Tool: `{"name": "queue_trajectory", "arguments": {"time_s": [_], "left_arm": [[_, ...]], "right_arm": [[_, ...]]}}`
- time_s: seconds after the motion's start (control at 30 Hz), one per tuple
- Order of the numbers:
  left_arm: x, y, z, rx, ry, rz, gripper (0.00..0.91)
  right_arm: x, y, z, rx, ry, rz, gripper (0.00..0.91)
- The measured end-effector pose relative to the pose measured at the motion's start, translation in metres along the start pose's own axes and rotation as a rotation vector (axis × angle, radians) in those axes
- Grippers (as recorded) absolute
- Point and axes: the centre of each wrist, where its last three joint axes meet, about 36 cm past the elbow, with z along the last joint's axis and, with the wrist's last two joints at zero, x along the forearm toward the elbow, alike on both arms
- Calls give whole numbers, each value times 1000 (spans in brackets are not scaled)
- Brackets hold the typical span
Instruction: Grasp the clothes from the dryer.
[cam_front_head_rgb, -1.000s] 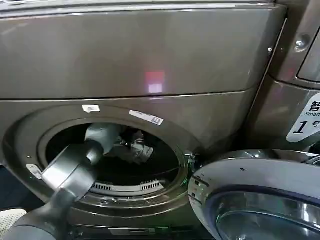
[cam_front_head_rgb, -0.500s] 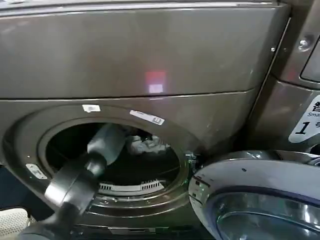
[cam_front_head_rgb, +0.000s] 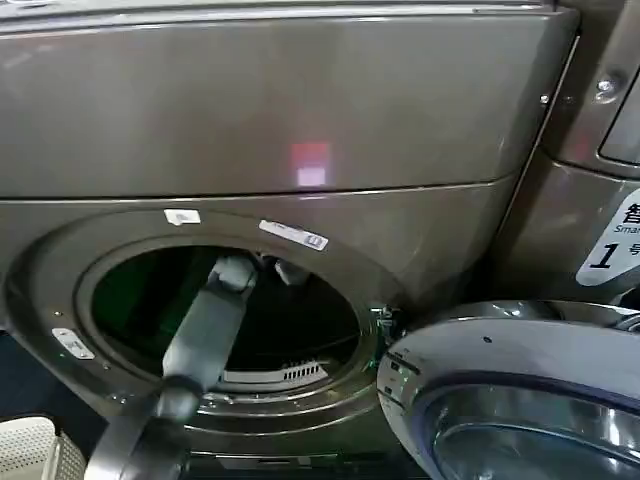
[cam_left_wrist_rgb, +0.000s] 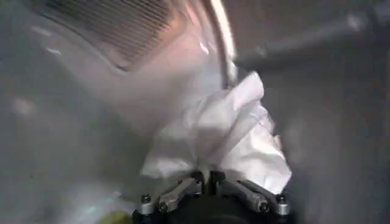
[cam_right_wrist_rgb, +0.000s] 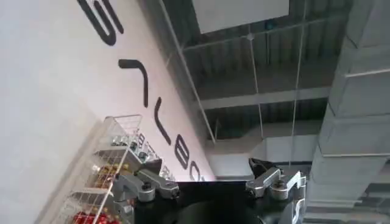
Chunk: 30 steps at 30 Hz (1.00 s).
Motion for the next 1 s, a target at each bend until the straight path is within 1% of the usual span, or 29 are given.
{"name": "queue_trajectory", "arguments": {"time_s": [0.2, 0.3, 0.47, 0.67, 0.87, 1.0], "left_arm": [[25, -28, 2, 87, -74, -148, 0], [37, -43, 3, 118, -93, -198, 0], [53, -58, 5, 155, -118, -262, 0], [61, -60, 4, 179, -125, -315, 0], [67, -61, 2, 185, -135, -337, 0], [72, -64, 6, 188, -132, -345, 0]], "right_arm": [[0, -3, -2, -6, -6, 16, 907], [-1, -5, -2, -10, -13, 22, 907], [-1, -6, -1, -15, -21, 26, 907], [-1, -8, 1, -16, -20, 28, 907], [0, -9, 0, -16, -25, 29, 907], [-1, -11, -1, -11, -30, 33, 907]]}}
